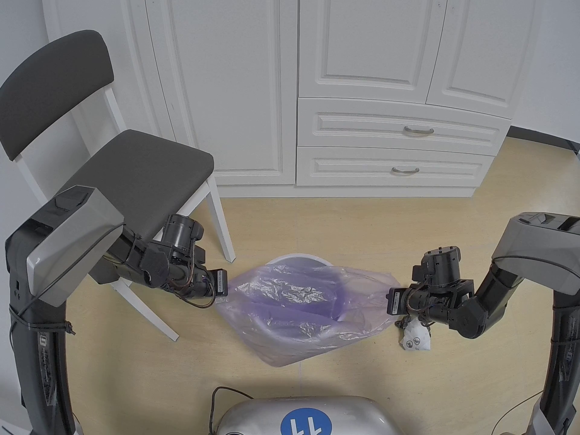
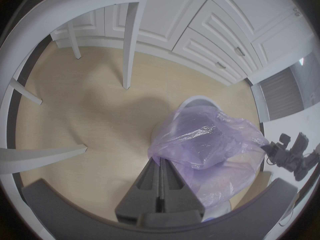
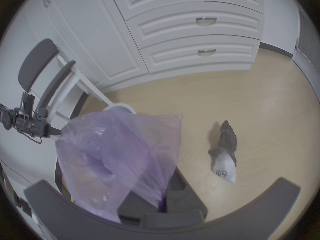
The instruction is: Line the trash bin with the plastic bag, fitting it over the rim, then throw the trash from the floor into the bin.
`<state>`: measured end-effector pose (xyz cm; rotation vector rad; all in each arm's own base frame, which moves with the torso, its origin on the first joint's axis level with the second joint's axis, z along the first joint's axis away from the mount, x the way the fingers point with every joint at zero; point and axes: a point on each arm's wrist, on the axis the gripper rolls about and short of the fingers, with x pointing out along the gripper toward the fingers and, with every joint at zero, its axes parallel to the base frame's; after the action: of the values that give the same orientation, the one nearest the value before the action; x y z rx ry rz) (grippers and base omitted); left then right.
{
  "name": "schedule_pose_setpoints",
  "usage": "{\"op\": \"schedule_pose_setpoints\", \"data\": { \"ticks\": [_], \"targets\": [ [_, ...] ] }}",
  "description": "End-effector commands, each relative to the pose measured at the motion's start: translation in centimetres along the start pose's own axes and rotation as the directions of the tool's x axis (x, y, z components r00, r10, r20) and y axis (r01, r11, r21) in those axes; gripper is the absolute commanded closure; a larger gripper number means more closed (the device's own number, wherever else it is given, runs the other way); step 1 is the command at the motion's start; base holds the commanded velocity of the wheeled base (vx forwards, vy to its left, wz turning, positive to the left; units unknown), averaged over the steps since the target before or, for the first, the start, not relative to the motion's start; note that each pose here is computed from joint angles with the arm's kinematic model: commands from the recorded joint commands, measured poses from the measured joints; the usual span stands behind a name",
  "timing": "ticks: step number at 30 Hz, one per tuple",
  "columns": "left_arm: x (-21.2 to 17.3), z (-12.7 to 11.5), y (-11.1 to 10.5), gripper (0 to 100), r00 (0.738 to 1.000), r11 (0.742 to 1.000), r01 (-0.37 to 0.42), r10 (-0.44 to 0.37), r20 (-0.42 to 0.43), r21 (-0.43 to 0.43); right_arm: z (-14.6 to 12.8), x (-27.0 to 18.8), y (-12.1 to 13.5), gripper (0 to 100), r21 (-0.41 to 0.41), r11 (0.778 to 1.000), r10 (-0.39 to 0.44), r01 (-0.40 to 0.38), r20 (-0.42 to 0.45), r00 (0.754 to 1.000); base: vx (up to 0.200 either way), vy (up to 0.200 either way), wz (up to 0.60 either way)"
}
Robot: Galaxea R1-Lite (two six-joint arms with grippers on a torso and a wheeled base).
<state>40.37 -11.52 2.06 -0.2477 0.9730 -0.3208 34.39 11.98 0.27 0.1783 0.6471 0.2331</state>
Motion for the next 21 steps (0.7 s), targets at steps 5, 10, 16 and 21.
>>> {"op": "schedule_pose_setpoints", "data": {
  "ticks": [5, 10, 16, 21],
  "targets": [
    [0.3, 0.5, -0.4, 100, 0.992, 0.998, 0.013, -0.005, 0.126, -0.059, -1.1, -0.5, -1.0, 100, 0.025, 0.999, 0.023, -0.026, 0.096, 0.995, 0.000, 0.000, 0.00],
    [-1.0, 1.1, -0.1, 100, 0.978, 0.998, 0.032, -0.020, 0.206, -0.055, -0.5, -1.4, -0.9, 100, 0.015, 0.999, 0.031, -0.033, 0.118, 0.993, 0.000, 0.000, 0.00],
    [-1.9, 0.7, -0.1, 100, 0.974, 0.998, 0.050, -0.038, 0.225, -0.045, -0.7, -2.0, -1.2, 100, 0.003, 1.000, 0.021, -0.022, 0.099, 0.995, 0.000, 0.000, 0.00],
    [1.5, -1.3, 0.5, 100, 0.990, 0.999, 0.027, -0.020, 0.138, -0.047, -3.1, -0.6, -2.2, 100, -0.042, 0.999, 0.008, -0.008, -0.013, 1.000, 0.000, 0.000, 0.00]
  ]
}}
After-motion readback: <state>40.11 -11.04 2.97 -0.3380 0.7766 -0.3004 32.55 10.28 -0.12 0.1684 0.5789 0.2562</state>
